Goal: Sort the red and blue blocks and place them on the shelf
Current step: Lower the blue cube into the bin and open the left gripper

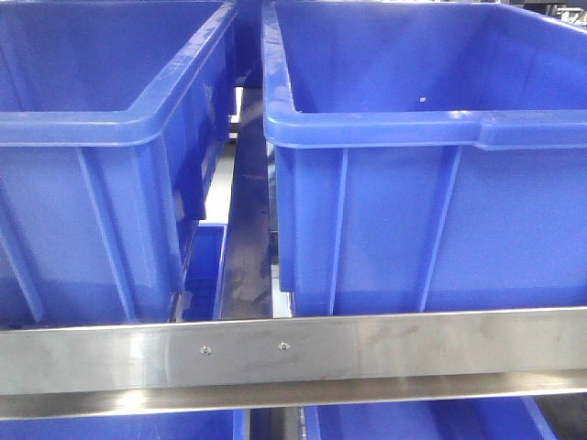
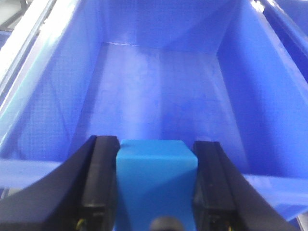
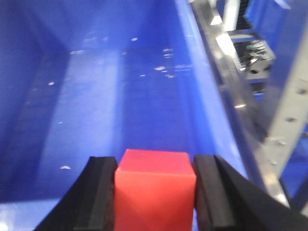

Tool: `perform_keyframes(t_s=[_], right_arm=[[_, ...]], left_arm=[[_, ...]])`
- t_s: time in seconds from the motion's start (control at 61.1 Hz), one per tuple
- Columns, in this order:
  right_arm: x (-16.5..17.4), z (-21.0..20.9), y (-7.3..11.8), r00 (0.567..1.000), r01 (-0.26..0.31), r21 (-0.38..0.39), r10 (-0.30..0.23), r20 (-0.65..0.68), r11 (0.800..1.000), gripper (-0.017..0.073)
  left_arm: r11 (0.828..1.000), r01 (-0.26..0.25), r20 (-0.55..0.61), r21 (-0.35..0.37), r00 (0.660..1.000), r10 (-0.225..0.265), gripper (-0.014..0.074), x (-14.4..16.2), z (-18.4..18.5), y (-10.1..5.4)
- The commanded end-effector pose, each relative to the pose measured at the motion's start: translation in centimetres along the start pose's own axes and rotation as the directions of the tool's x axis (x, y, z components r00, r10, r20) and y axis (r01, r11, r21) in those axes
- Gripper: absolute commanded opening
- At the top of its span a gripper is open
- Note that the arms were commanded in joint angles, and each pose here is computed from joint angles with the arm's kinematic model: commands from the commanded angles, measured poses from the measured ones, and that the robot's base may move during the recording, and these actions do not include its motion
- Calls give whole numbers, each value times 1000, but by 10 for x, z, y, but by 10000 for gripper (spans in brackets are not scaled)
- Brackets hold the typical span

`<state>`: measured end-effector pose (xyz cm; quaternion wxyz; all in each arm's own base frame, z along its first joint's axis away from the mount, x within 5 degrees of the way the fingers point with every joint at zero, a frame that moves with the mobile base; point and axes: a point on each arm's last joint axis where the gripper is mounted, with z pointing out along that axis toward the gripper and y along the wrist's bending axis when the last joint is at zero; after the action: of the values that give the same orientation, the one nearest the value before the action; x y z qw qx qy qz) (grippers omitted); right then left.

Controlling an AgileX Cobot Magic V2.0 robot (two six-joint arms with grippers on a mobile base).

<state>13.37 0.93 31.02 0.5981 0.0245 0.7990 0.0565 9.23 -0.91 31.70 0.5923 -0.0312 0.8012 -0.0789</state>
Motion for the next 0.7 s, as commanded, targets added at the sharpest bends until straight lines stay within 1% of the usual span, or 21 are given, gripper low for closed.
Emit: perform_keyframes(t_s=[0.0, 0.131, 0.278, 0.311, 0.409, 0.557, 0.688], right_arm=[[-26, 3, 5, 993, 21, -29, -17, 119, 999, 56], [-35, 17, 9, 993, 24, -41, -19, 114, 999, 56], [-45, 33, 11, 993, 25, -44, -20, 114, 999, 56], [-47, 38, 12, 993, 25, -45, -20, 116, 999, 56], [-52, 52, 13, 993, 25, -47, -20, 114, 999, 56], [-56, 71, 15, 996, 25, -45, -21, 88, 999, 56], [-56, 84, 15, 998, 25, -43, -23, 63, 999, 56]], left_arm=[[999, 8, 116, 41, 993, -13, 123, -25, 4, -7], [999, -2, 116, 43, 993, -3, 123, -36, 17, -10], [999, -7, 67, 32, 998, 5, 123, -47, 38, -14], [999, -15, 63, 30, 998, 13, 123, -50, 43, -15], [999, -19, 62, 35, 998, 17, 123, -59, 58, -18], [998, -49, 60, 35, 997, 46, 123, -67, 78, -21], [998, -50, 40, 36, 998, 49, 123, -72, 97, -24]])
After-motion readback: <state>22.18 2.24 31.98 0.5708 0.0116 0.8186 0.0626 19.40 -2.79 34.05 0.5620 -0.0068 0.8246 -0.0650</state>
